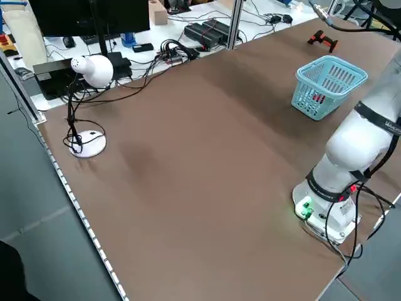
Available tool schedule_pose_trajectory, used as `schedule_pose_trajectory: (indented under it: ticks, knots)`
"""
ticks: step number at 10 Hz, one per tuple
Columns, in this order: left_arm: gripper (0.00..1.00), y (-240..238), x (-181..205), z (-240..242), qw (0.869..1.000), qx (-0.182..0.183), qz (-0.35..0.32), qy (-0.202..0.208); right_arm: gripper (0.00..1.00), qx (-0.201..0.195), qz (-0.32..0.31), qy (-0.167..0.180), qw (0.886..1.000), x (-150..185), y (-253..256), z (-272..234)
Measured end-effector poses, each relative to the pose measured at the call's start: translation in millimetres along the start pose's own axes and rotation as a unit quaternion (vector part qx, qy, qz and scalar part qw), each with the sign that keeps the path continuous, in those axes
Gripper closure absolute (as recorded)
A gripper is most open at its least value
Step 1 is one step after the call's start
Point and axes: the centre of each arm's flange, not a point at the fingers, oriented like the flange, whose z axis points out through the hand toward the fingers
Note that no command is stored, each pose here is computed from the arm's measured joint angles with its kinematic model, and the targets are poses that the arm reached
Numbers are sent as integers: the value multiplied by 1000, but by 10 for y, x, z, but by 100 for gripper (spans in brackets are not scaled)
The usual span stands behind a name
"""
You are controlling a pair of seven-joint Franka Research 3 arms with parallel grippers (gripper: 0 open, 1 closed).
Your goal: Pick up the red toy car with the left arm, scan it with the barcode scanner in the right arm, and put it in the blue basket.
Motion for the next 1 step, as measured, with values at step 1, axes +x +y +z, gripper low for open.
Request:
schedule_pose_trajectory:
  ticks: [1]
  knots:
    - [2, -3, 0, 0, 1000, 0, 0, 0, 3, 0, 0, 0, 1000, 0, 0, 1]
